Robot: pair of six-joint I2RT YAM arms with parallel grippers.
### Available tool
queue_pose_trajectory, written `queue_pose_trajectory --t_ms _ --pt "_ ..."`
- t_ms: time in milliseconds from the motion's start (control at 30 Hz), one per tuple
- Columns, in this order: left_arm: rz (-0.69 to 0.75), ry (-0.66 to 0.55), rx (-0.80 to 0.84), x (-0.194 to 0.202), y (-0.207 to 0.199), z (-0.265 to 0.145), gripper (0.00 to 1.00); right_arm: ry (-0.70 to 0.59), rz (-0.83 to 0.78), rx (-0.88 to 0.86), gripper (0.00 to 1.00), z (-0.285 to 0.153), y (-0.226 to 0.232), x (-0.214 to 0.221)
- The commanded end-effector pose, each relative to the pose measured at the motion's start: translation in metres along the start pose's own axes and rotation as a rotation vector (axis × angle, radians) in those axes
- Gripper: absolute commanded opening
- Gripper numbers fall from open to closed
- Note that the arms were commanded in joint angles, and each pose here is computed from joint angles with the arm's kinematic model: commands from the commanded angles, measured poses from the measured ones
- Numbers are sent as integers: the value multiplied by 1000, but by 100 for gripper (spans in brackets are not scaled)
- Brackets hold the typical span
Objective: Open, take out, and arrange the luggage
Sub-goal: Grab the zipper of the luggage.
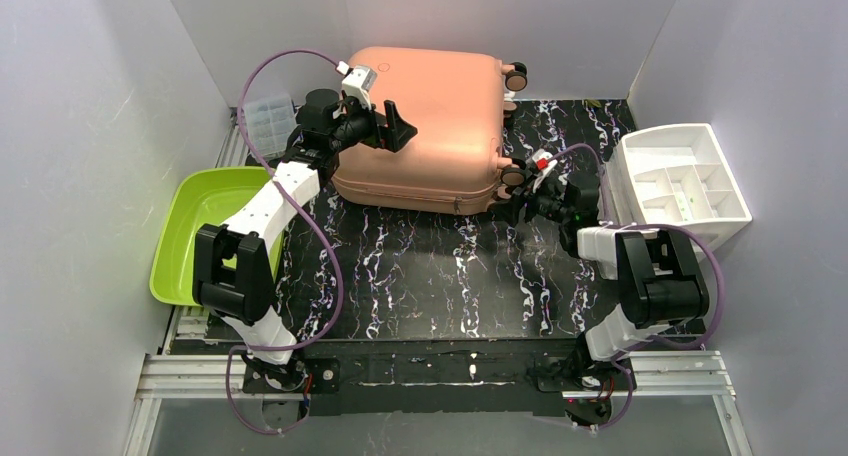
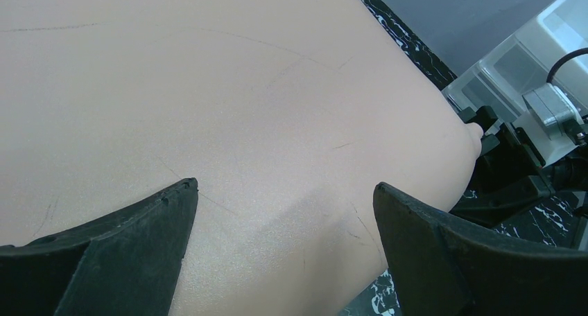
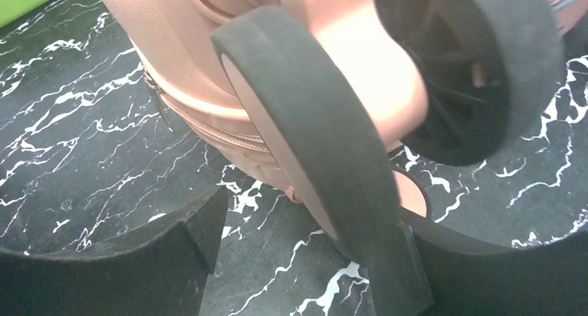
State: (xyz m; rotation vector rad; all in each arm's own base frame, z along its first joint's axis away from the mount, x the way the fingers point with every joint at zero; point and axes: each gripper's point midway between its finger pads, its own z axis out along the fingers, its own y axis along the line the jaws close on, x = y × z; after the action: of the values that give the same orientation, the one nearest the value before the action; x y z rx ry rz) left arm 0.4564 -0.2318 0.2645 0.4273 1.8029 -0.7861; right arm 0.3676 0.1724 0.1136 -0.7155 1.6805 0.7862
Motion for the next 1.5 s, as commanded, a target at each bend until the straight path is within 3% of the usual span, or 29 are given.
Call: queue_pose_trajectory --t_ms 0,433,800,1267,1467 --pt "-114 190 -66 63 17 -6 98 -40 -35 -64 77 13 8 -16" --pt "-125 208 -55 68 20 2 98 -50 14 -27 76 16 3 -14" --pt "-150 223 -41 73 21 10 98 -51 16 26 64 15 -5 -13" --pt "-147 219 -43 72 20 8 98 -44 28 23 59 15 -4 -11" --pt "-141 215 -41 71 19 6 98 -45 44 22 49 16 -4 -11"
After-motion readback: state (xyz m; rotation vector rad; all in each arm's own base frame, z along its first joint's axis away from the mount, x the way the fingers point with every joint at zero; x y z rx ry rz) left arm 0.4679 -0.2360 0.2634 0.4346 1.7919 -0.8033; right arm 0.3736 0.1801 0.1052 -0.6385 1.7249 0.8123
